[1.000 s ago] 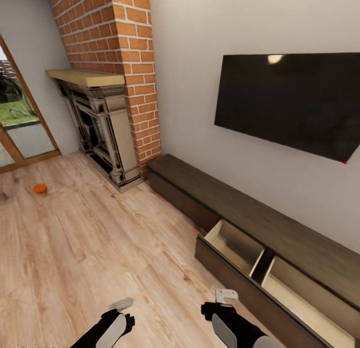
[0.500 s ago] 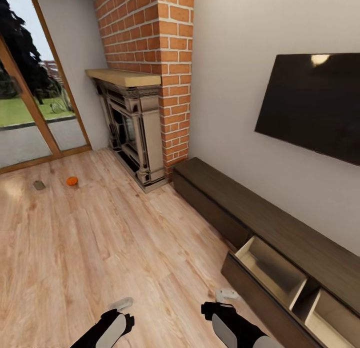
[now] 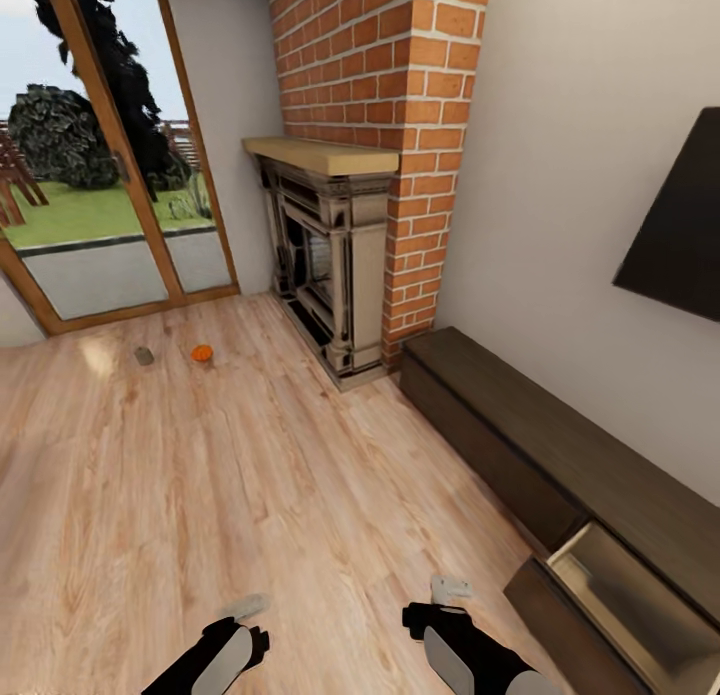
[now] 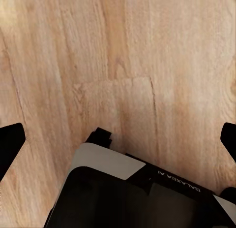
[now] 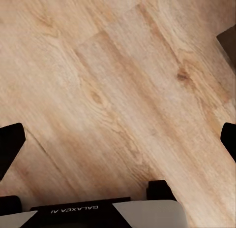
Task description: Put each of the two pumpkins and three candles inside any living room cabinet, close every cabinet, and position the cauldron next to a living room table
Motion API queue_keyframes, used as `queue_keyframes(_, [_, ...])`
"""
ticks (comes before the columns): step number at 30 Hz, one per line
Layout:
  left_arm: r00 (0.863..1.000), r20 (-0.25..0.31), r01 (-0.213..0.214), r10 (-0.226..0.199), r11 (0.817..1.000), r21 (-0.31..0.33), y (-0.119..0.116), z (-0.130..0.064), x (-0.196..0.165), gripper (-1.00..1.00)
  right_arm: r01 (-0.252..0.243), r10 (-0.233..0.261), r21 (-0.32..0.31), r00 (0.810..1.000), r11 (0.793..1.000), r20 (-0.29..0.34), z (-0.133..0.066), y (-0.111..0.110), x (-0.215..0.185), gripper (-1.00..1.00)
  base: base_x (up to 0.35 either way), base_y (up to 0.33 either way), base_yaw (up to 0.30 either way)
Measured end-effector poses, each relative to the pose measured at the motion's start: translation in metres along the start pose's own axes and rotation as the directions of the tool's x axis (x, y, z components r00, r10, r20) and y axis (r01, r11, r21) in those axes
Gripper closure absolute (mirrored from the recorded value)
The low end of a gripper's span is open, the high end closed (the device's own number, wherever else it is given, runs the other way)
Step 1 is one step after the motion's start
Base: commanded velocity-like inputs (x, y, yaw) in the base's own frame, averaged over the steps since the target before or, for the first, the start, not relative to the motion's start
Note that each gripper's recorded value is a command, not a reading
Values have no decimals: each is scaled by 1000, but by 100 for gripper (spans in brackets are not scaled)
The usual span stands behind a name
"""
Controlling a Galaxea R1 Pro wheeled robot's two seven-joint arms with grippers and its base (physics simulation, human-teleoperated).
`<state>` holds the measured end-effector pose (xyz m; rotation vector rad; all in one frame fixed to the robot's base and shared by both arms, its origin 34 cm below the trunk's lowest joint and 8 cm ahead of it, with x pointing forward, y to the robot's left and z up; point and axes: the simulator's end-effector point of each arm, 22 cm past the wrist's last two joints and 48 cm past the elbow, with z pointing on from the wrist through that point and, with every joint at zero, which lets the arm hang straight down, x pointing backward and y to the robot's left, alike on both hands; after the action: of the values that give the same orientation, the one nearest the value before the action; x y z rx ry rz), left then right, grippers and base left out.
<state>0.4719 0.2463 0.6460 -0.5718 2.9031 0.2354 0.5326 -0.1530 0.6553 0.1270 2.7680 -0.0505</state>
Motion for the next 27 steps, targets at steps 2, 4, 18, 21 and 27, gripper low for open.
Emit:
queue_keyframes(2, [1000,0,0,0,1000,0,0,0,0,-100,0,0,0,1000,1000,0,0,0,0,-100,275,220,292])
queue_keyframes(4, [1000,0,0,0,1000,0,0,0,0,-100,0,0,0,1000,1000,0,0,0,0,-100,276,220,291])
queue_keyframes(18, [1000,-2,3,-3,1000,2,0,0,0,-100,2,-2,1,1000,1000,-1,0,0,0,-100,270,231,291])
queue_keyframes(21, [1000,-2,3,-3,1000,2,0,0,0,-100,2,-2,1,1000,1000,-1,0,0,1,-100,258,246,291])
queue_keyframes(27, [1000,-2,3,-3,1000,2,-1,0,0,-100,2,-2,0,1000,1000,-1,0,0,1,-100,258,246,291])
